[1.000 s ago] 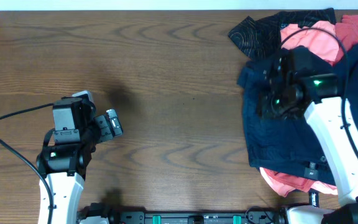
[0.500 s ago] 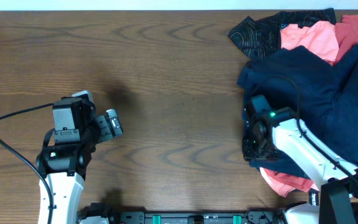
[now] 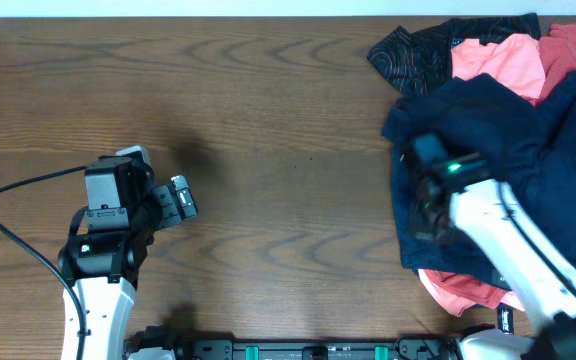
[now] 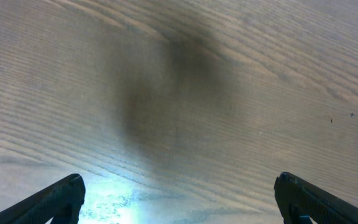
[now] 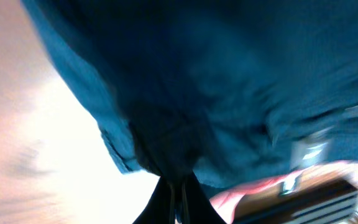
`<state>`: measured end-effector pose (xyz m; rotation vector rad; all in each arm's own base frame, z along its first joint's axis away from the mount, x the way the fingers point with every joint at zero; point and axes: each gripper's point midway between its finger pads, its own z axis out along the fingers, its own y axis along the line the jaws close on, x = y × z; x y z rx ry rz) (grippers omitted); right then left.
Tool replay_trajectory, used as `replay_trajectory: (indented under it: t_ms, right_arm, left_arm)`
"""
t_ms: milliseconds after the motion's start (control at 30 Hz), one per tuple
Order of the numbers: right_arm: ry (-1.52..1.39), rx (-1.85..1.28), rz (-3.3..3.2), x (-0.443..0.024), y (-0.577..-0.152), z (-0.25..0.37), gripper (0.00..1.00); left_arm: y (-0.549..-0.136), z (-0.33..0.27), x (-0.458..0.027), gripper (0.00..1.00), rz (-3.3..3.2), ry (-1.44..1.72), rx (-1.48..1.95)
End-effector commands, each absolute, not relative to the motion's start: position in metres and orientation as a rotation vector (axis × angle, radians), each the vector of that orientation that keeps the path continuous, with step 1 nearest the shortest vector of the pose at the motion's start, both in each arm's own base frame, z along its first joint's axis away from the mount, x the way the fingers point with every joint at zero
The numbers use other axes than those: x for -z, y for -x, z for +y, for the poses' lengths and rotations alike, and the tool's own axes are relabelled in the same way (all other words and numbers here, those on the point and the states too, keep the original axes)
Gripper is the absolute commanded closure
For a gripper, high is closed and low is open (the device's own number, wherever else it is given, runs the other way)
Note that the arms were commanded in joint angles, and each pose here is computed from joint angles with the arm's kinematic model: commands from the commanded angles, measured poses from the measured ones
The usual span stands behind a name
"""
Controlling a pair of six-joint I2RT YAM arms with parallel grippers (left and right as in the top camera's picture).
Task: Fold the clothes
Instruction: 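Lift the jeans with the right gripper and pull them leftward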
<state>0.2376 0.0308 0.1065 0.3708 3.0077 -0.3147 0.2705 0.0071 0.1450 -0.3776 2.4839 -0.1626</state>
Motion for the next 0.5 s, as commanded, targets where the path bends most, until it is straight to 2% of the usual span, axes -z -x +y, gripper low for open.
replay_trajectory:
  t_ms: [0, 133, 233, 333, 467]
  right_arm:
    - [-0.379, 0.259, 2.708, -0.197, -0.287, 0.013, 0.99]
    - [-0.091, -0.053, 2.506, -0.298, -0.322, 0.044, 0.99]
    - [0.086, -0.370, 2.352, -0.359, -0.325, 0.093, 0.99]
    - [0.211, -0.584, 2.286, -0.377, -0.319, 0.137, 0.99]
    - [0.296, -0.683, 2.364, -0.352, -0.313, 0.186, 0.99]
  left_arm:
    - [-0.273, 0.008, -0.152, 0.02, 2.467, 0.389, 0.165]
    - [-0.273, 0.008, -0.152, 0.02, 2.467, 0.389, 0.165]
    - [-0.273, 0.008, -0.152, 0.02, 2.467, 0.389, 0.165]
    - [-0.273, 0.008, -0.152, 0.02, 2.467, 0.389, 0.165]
    - [-0.273, 0.008, -0.152, 0.02, 2.467, 0.390, 0.165]
